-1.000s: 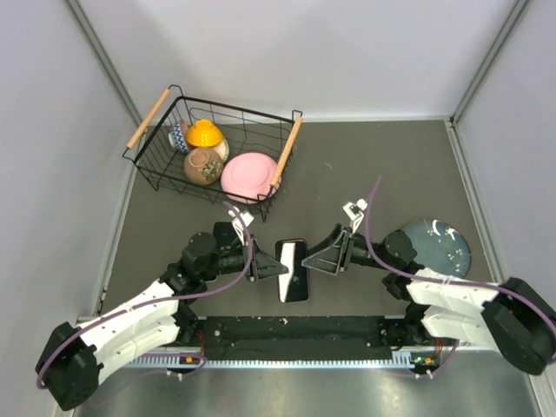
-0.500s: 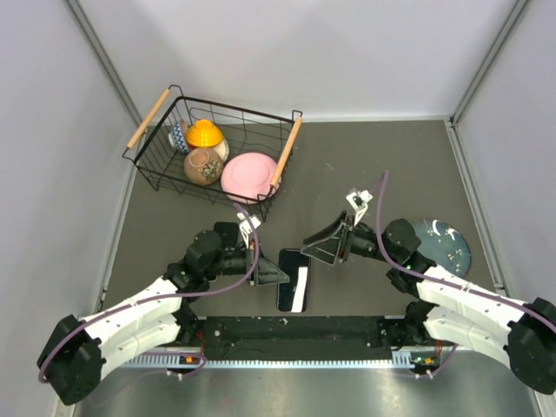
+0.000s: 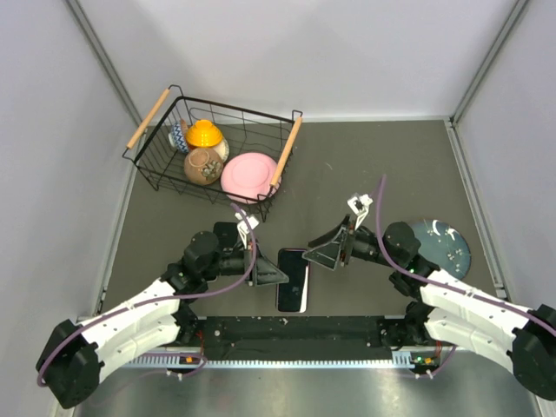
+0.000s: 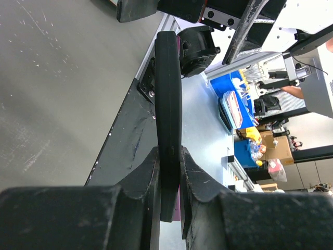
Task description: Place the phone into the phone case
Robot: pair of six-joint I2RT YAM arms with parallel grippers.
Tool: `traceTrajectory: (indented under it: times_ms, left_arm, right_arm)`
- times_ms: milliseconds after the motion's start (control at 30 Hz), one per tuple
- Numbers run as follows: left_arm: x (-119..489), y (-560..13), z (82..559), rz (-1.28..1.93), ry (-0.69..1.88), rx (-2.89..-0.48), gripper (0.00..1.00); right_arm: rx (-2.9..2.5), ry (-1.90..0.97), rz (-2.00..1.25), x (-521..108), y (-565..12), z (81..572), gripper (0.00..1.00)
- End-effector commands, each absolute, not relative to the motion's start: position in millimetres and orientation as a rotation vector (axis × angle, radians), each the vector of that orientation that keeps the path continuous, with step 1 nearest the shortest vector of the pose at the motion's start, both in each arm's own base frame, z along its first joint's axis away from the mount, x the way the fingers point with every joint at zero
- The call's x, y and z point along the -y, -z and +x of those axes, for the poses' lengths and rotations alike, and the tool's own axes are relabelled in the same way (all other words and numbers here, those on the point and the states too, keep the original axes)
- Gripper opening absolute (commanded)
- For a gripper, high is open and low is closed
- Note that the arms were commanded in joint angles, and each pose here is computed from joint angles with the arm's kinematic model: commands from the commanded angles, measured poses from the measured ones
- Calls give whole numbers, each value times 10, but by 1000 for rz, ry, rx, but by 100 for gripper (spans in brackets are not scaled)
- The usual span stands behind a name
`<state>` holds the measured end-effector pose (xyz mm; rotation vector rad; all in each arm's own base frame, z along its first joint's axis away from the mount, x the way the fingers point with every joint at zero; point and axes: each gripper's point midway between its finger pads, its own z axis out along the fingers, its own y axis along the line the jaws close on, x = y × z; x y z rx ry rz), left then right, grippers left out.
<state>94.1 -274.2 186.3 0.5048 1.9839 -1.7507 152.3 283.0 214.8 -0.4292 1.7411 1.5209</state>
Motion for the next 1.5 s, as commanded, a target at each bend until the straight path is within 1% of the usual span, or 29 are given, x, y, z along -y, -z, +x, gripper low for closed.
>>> traceTrajectory:
  times_ms: [0, 33, 300, 500, 600, 667, 700, 733, 767, 833, 867, 933, 1067, 1100, 1133, 1167, 1200, 1233, 1300, 1367, 1400, 1467]
  left_arm:
    - [2761, -2270, 957, 546, 1776, -1821, 0]
    - [2758, -2287, 962, 544, 1774, -1814, 0]
    - [2768, -2278, 957, 528, 1796, -1823, 0]
    - [2780, -2274, 941, 526, 1827, -1813, 0]
    - [2780, -2273, 933, 533, 1832, -1802, 0]
    - [2783, -2256, 953, 526, 1822, -1807, 0]
    - [2784, -2248, 957, 521, 1821, -1813, 0]
    - [2786, -2255, 950, 523, 1825, -1813, 0]
    - [2787, -2256, 961, 516, 1823, -1815, 0]
    - [2788, -2236, 984, 506, 1807, -1830, 0]
    - [2791, -2213, 1023, 488, 1785, -1842, 0]
    - [2791, -2128, 1076, 449, 1747, -1904, 0]
    - [2781, -2075, 1174, 419, 1665, -1948, 0]
    - [2775, -2097, 1181, 412, 1663, -1937, 0]
    - [2774, -2132, 1181, 412, 1668, -1922, 0]
    - [2775, -2168, 1176, 398, 1682, -1915, 0]
    - [2763, -2221, 1189, 380, 1684, -1894, 0]
    - [2758, -2262, 1195, 370, 1688, -1878, 0]
    - [2738, -2376, 1221, 336, 1694, -1835, 0]
    - [2725, -2436, 1231, 314, 1700, -1813, 0]
    - [2723, -2476, 1237, 312, 1704, -1793, 0]
    - [2731, -2507, 1225, 316, 1720, -1784, 0]
  right_arm:
    - [-1679, -1564, -464, -2860, -2283, 1500, 72]
    - [-1672, -1583, -479, -2871, -2298, 1470, 68]
    - [-1626, -1638, -484, -2891, -2360, 1425, 55]
    - [-1644, -1678, -483, -2903, -2314, 1380, 55]
    - [-1643, -1677, -482, -2894, -2284, 1368, 52]
    - [-1648, -1667, -475, -2888, -2269, 1385, 46]
    - [-1639, -1666, -474, -2889, -2298, 1391, 38]
    - [-1636, -1669, -476, -2893, -2312, 1386, 23]
    - [-1633, -1669, -476, -2891, -2326, 1391, 15]
    - [-1622, -1652, -481, -2898, -2363, 1419, 0]
    - [-1618, -1644, -491, -2899, -2379, 1418, 0]
    - [-1615, -1622, -517, -2903, -2390, 1429, 0]
    - [-1617, -1597, -532, -2909, -2382, 1449, 0]
    - [-1614, -1602, -535, -2912, -2393, 1442, 5]
    - [-1623, -1615, -527, -2912, -2387, 1430, 23]
    - [-1620, -1628, -524, -2911, -2397, 1417, 34]
    - [-1631, -1653, -533, -2901, -2344, 1362, 49]
    - [-1595, -1692, -530, -2893, -2411, 1318, 55]
    - [-1608, -1743, -541, -2860, -2298, 1198, 66]
    - [-1598, -1778, -542, -2832, -2264, 1119, 69]
    - [-1624, -1782, -542, -2811, -2159, 1078, 70]
    - [-1636, -1782, -536, -2802, -2100, 1052, 70]
